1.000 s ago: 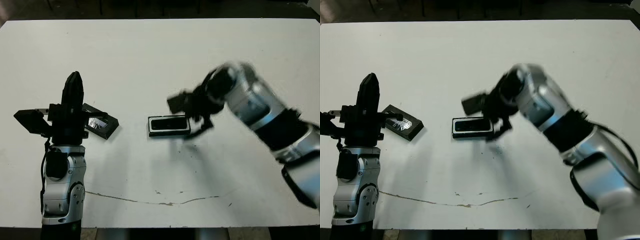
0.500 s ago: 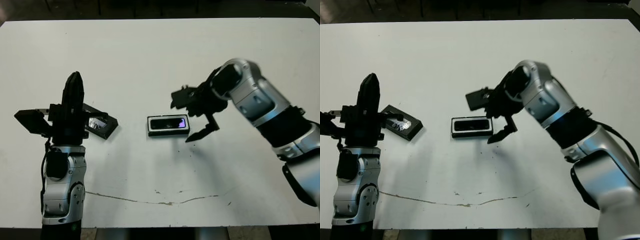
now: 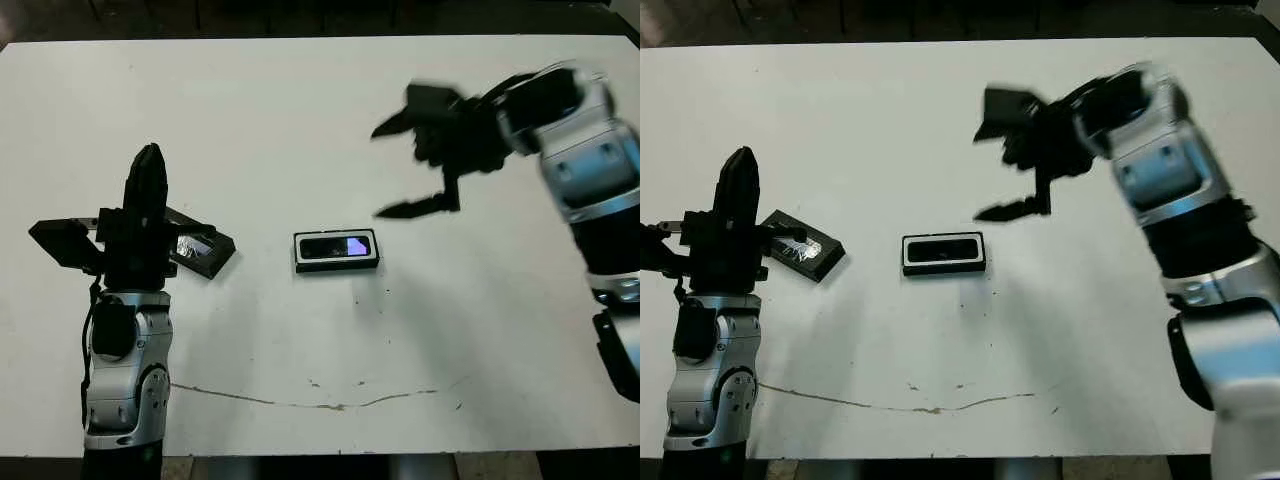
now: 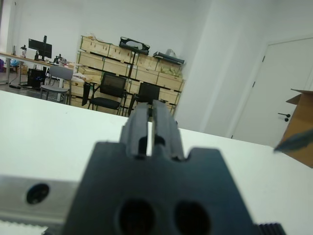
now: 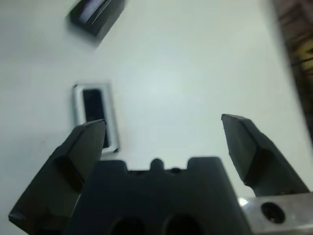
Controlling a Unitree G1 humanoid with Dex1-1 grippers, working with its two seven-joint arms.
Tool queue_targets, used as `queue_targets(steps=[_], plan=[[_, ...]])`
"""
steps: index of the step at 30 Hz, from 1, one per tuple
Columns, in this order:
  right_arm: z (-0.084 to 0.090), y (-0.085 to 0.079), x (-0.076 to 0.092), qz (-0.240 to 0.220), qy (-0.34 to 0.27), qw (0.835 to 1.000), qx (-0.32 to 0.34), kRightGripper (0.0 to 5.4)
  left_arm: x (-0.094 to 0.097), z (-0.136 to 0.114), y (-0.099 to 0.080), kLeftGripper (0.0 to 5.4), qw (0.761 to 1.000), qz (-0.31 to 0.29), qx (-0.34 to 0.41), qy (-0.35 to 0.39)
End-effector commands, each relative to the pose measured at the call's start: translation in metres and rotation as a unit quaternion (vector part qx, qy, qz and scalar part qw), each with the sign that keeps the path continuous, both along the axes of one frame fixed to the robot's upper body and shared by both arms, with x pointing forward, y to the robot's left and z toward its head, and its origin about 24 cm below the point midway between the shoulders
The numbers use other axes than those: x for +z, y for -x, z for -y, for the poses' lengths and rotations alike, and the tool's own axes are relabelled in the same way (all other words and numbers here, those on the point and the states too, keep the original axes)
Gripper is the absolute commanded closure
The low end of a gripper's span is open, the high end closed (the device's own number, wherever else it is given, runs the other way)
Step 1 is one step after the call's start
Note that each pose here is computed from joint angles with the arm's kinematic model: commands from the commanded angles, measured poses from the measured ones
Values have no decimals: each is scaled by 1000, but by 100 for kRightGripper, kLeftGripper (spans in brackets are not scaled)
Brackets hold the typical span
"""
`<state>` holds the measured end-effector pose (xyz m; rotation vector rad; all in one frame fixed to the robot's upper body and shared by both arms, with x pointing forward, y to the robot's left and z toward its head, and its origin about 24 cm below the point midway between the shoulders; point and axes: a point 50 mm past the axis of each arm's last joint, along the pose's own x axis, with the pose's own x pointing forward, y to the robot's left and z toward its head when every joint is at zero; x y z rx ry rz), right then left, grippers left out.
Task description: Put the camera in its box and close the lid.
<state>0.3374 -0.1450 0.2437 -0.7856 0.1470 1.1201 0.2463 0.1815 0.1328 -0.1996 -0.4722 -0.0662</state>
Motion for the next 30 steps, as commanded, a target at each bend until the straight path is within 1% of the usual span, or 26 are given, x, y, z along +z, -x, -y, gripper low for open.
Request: queue_targets(steps=[1,3,6,8,11,13,18,24,27,28,30], plan=[[12,2,-19,1,-113,992,-56,50,-8,-3,1,540,1000,-22,3,-5],[16,7,-30,31,-163,982,-93,84,-8,-3,0,540,1000,-21,2,-6],[16,20,-49,73,-194,970,-125,141,-8,-3,0,540,1000,-23,-1,-2],[13,29,-62,102,-192,966,-137,176,-8,-3,0,540,1000,-23,-4,-2],[9,40,-78,154,-168,963,-145,230,-8,-2,0,540,1000,-24,-4,-4],[6,45,-88,169,-164,961,-148,269,-8,-2,0,540,1000,-25,-3,-5],[-1,51,-104,169,-153,963,-145,360,-7,-3,0,540,1000,-26,-6,-5],[-9,52,-113,165,-109,971,-133,469,-7,-2,0,540,1000,-25,-8,-2],[-13,52,-117,157,-93,975,-127,526,-8,-2,1,540,1000,-25,-7,-4],[-13,51,-119,153,-89,976,-126,539,-8,-2,1,540,1000,-25,-7,-4],[-15,51,-122,144,-84,978,-123,539,-8,-2,1,540,1000,-26,-4,-6]])
